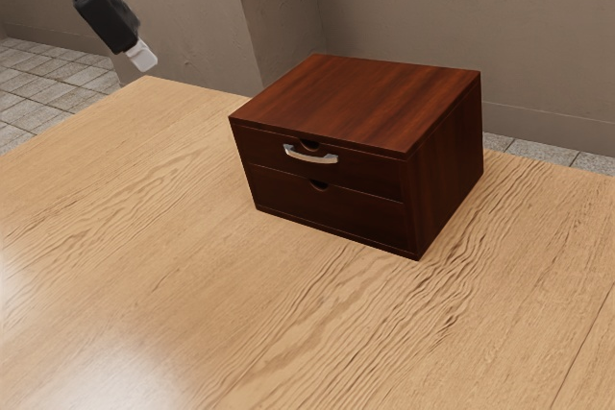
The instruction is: Pull the drawer handle with one arm to open the drawer
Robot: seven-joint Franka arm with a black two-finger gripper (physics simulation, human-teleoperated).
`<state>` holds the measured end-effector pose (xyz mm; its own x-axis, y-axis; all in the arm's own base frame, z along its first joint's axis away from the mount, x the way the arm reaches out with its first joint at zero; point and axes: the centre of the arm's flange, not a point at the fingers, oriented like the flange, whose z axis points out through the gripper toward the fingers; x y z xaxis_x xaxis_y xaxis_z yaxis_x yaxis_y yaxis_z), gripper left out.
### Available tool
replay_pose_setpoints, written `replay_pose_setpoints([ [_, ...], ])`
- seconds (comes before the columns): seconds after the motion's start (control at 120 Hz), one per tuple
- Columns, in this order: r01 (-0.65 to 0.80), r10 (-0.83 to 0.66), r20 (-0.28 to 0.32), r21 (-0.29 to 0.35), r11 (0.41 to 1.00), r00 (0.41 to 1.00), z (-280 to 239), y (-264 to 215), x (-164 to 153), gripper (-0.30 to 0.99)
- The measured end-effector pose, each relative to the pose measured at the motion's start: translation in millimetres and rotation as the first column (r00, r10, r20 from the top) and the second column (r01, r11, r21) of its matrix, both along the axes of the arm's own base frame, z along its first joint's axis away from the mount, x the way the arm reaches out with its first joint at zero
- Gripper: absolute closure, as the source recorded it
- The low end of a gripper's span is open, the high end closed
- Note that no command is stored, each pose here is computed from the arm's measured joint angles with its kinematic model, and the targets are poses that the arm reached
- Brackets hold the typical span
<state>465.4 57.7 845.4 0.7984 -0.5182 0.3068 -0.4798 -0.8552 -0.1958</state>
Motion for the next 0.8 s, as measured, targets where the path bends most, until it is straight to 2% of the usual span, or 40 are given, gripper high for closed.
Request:
replay_pose_setpoints([
  [0.058,0.092,-0.092,-0.032,0.015,0.996,0.995,-10,-1,5,0.00],
  [0.2,0.283,-0.277,-0.136,0.028,0.959,0.951,-57,0,47,0.00],
  [0.367,0.465,-0.452,-0.168,0.044,0.884,0.876,-100,-3,66,0.02],
  [0.583,0.607,-0.597,-0.106,0.134,0.784,0.795,-136,4,60,0.04],
  [0.8,0.695,-0.699,-0.060,0.192,0.693,0.713,-182,2,84,0.06],
])
